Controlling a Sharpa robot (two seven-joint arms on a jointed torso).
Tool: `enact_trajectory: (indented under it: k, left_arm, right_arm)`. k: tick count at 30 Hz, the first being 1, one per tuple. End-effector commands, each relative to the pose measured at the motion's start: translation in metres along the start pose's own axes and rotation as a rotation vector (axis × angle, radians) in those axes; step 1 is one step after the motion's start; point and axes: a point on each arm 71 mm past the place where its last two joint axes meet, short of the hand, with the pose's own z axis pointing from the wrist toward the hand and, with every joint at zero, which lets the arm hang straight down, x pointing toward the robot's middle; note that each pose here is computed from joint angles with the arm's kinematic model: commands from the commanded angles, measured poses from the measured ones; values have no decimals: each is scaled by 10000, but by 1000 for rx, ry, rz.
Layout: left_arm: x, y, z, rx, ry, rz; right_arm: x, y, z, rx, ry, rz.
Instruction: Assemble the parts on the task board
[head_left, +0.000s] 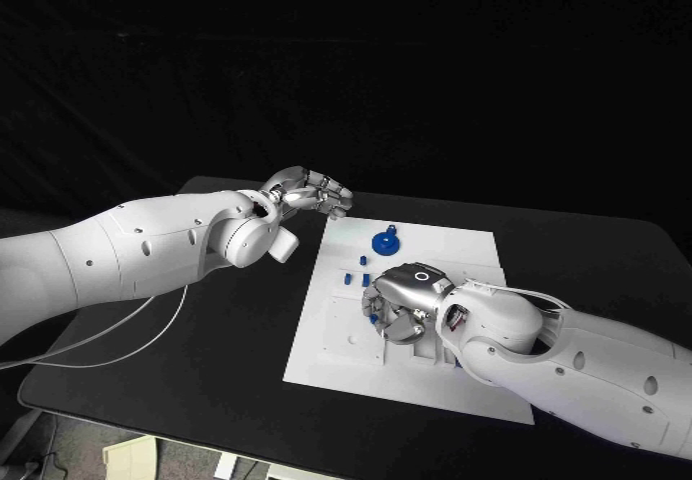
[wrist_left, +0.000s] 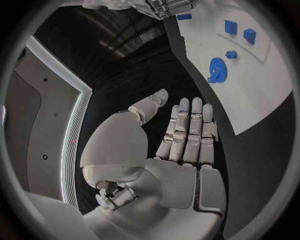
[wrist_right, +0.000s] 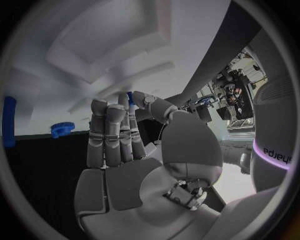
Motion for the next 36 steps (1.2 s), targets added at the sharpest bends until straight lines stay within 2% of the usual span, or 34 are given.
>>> enact_trajectory:
  k: [1, 18, 24, 29, 32, 36]
  left_arm:
    - [21, -14, 2, 1, 22, -5]
    - [13, -8, -1, -2, 25, -4]
    - [2, -4, -2, -3, 22, -3]
    - [-28, 5, 4, -4, 13, 6]
    - [-58, 10, 10, 0, 7, 7]
    - [-101, 22, 19, 0, -6, 7]
  right_arm:
    - [109, -43, -20, 23, 50, 11]
    - [91, -102, -80, 29, 20, 59]
    - [47, -147, -166, 30, -21, 83]
    - [-183, -214, -215, 33, -84, 98]
    - [-398, -286, -239, 42, -134, 101]
    - [-593, -388, -272, 59, -170, 109]
